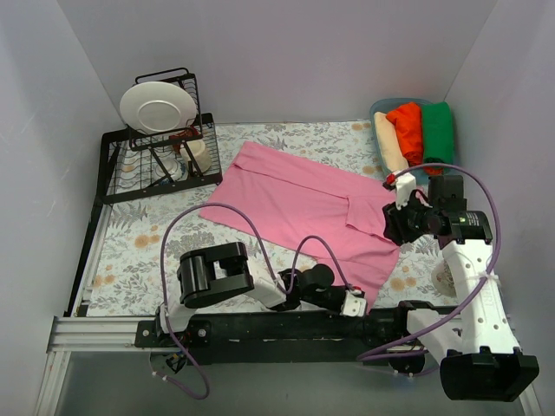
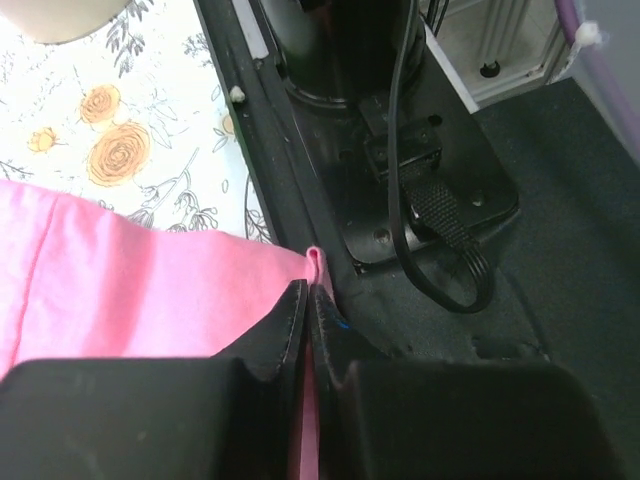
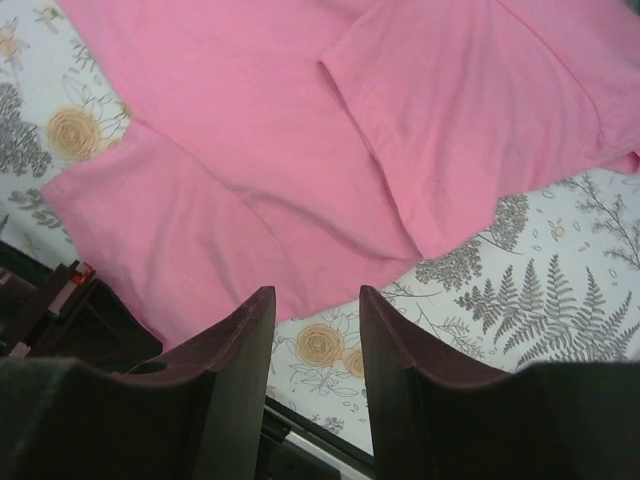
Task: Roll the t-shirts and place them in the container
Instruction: Fold the T-shirt at the center of the board.
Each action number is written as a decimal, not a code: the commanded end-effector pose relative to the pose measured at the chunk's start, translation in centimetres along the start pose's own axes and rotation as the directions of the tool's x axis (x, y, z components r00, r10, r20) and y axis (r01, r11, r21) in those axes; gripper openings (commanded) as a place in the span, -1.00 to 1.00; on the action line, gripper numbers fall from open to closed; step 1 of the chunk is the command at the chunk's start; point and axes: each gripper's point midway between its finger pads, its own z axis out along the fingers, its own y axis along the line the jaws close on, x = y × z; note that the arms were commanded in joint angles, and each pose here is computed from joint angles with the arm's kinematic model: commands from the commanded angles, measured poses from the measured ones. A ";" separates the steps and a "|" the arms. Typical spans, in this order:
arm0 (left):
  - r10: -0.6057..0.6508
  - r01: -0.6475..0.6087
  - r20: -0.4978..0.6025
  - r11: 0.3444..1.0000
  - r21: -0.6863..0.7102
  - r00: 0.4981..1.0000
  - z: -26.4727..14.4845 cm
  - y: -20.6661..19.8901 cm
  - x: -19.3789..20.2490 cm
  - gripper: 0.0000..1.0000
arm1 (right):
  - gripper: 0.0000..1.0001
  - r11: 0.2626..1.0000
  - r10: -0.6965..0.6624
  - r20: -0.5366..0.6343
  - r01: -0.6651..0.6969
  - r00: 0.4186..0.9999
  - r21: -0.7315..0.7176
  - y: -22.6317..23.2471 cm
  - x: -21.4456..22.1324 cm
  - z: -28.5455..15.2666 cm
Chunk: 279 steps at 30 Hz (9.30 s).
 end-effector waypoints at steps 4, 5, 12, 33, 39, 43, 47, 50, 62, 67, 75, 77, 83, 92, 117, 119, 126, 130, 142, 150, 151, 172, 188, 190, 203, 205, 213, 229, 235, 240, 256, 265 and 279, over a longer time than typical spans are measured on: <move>-0.128 0.134 0.083 0.989 -0.068 0.988 -3.2 5.0 -6.4 -1.00 | 0.01 0.923 -0.259 0.025 0.255 0.966 -0.287 5.4 4.2 -0.5; -0.145 0.151 0.087 0.986 -0.075 0.986 -3.5 5.6 -6.6 -1.00 | 0.04 0.903 -0.261 0.023 0.252 0.965 -0.347 6.5 5.0 -0.5; -0.225 0.238 0.107 0.962 -0.134 0.968 -4.7 9.3 -6.9 -1.00 | 0.11 0.825 -0.276 -0.027 0.222 0.961 -0.520 8.7 7.5 0.0; -0.260 0.289 0.167 0.941 -0.179 0.951 -5.0 12.1 -7.8 -1.00 | 0.03 0.806 -0.293 -0.142 0.165 0.945 -0.569 9.0 9.2 2.1; -0.278 0.310 0.185 0.935 -0.174 0.943 -5.2 12.2 -8.3 -1.00 | -0.01 0.789 -0.369 -0.078 0.268 0.926 -0.552 8.2 7.3 1.6; -0.299 0.334 0.215 0.930 -0.156 0.930 -5.5 12.1 -9.1 -1.00 | 0.04 0.726 -0.474 0.095 0.450 0.875 -0.520 8.4 5.4 1.0; -0.303 0.343 0.237 0.927 -0.150 0.923 -5.4 12.3 -9.7 -1.00 | 0.06 0.656 -0.510 0.152 0.497 0.847 -0.568 9.4 6.1 0.9; -0.299 0.342 0.246 0.926 -0.158 0.922 -5.3 12.6 -9.8 -1.00 | 0.04 0.640 -0.515 0.134 0.484 0.846 -0.596 9.5 6.9 1.1; -0.230 0.288 0.212 0.908 -0.303 0.950 -6.1 14.7 -8.3 -1.00 | 0.00 0.637 -0.523 0.092 0.460 0.848 -0.618 8.9 7.3 1.7; -0.219 0.281 0.206 0.893 -0.351 0.954 -6.9 15.8 -8.1 -1.00 | -0.10 0.630 -0.503 0.093 0.438 0.860 -0.642 9.4 7.7 1.9; -0.235 0.301 0.222 0.892 -0.339 0.946 -7.0 15.6 -8.4 -1.00 | -0.46 0.630 -0.516 0.069 0.433 0.854 -0.645 9.3 8.9 2.1; -0.237 0.304 0.226 0.891 -0.338 0.945 -7.1 15.6 -8.5 -1.00 | -0.50 0.635 -0.525 0.060 0.438 0.849 -0.637 9.2 9.4 2.3; -0.230 0.303 0.234 0.886 -0.350 0.945 -7.5 15.9 -9.0 -1.00 | -0.35 0.639 -0.531 0.065 0.449 0.845 -0.625 9.2 10.0 2.5; -0.215 0.299 0.250 0.877 -0.376 0.944 -8.4 16.4 -9.9 -1.00 | -0.82 0.642 -0.531 0.040 0.432 0.847 -0.634 9.1 10.6 2.7; -0.265 0.275 0.140 0.959 -0.063 0.954 -10.0 6.8 -7.6 -0.10 | -0.15 0.930 -0.344 0.009 0.342 0.939 -0.137 1.1 4.2 5.2; -0.226 0.223 0.126 0.974 0.033 0.966 -9.6 4.3 -7.4 -0.13 | 0.02 0.952 -0.288 -0.024 0.283 0.957 -0.112 0.1 3.6 5.7; -0.101 0.094 0.065 0.990 0.100 0.993 -5.8 0.7 -4.7 -0.13 | 0.07 0.988 -0.138 -0.020 0.136 0.990 -0.072 -1.3 0.4 5.6; -0.081 0.073 0.080 0.992 0.101 0.993 -3.9 0.9 -4.4 -0.14 | 0.07 0.991 -0.121 0.003 0.121 0.993 -0.059 -1.2 -0.2 5.0; -0.046 0.044 0.045 0.998 0.051 0.998 -0.3 1.1 -1.3 -0.46 | 0.07 0.992 -0.115 -0.004 0.115 0.993 -0.047 -0.5 0.8 3.7; -0.136 0.138 0.107 0.990 -0.010 0.985 -2.6 4.0 -4.1 -1.00 | 0.06 0.959 -0.215 -0.008 0.209 0.977 -0.190 1.8 2.6 4.1; -0.197 0.200 0.119 0.980 -0.009 0.973 -3.1 4.8 -4.6 -1.00 | 0.06 0.917 -0.312 0.013 0.304 0.950 -0.260 2.6 3.0 3.9; -0.500 0.518 0.254 0.855 -0.004 0.828 -7.3 13.3 -6.8 -1.00 | 0.24 0.745 -0.370 0.060 0.335 0.927 -0.577 6.8 5.7 5.1; -0.507 0.524 0.247 0.851 -0.004 0.825 -6.8 14.0 -6.6 -1.00 | -0.18 0.736 -0.352 0.064 0.318 0.934 -0.598 7.0 4.2 5.4; -0.507 0.525 0.248 0.851 -0.005 0.825 -6.8 14.1 -6.6 -1.00 | -0.23 0.739 -0.353 0.061 0.319 0.934 -0.594 6.9 4.4 5.4; -0.467 0.488 0.170 0.866 -0.109 0.868 -9.3 15.0 -6.7 -0.20 | -0.97 0.759 -0.370 0.036 0.324 0.928 -0.564 6.3 4.1 5.1; -0.377 0.403 0.163 0.898 -0.175 0.912 -12.9 16.2 -8.5 -0.01 | -0.97 0.761 -0.372 0.034 0.326 0.928 -0.561 6.3 4.0 4.8; -0.471 0.338 -0.107 0.755 -0.563 0.875 -28.1 16.1 -3.6 0.24 | -0.97 0.798 -0.375 0.065 0.357 0.925 -0.486 6.1 2.9 3.7; -0.495 0.234 -0.578 0.852 -0.468 0.649 -47.1 14.1 12.6 -0.10 | -0.97 0.838 -0.341 0.083 0.343 0.936 -0.425 6.5 2.3 1.9; -0.262 0.082 -0.736 0.959 -0.271 0.624 -48.8 13.6 15.5 -0.10 | -0.97 0.839 -0.344 0.078 0.344 0.936 -0.421 6.6 2.6 1.8; -0.149 -0.018 -0.788 0.980 -0.199 0.598 -49.0 13.5 17.5 -0.10 | -0.97 0.840 -0.348 0.072 0.345 0.935 -0.418 6.6 2.7 1.7; -0.115 -0.041 -0.836 0.986 -0.162 0.536 -50.0 14.7 20.5 -0.20 | -0.97 0.847 -0.349 0.061 0.343 0.935 -0.407 6.3 2.9 1.9; -0.111 -0.001 -0.864 0.992 -0.128 0.491 -50.3 13.1 22.6 -0.59 | -0.97 0.848 -0.346 0.058 0.339 0.936 -0.407 6.2 2.9 2.1; -0.149 0.102 -0.845 0.988 -0.112 0.513 -49.3 7.1 19.0 -1.00 | -0.97 0.870 -0.355 0.075 0.359 0.932 -0.339 6.5 2.8 -0.4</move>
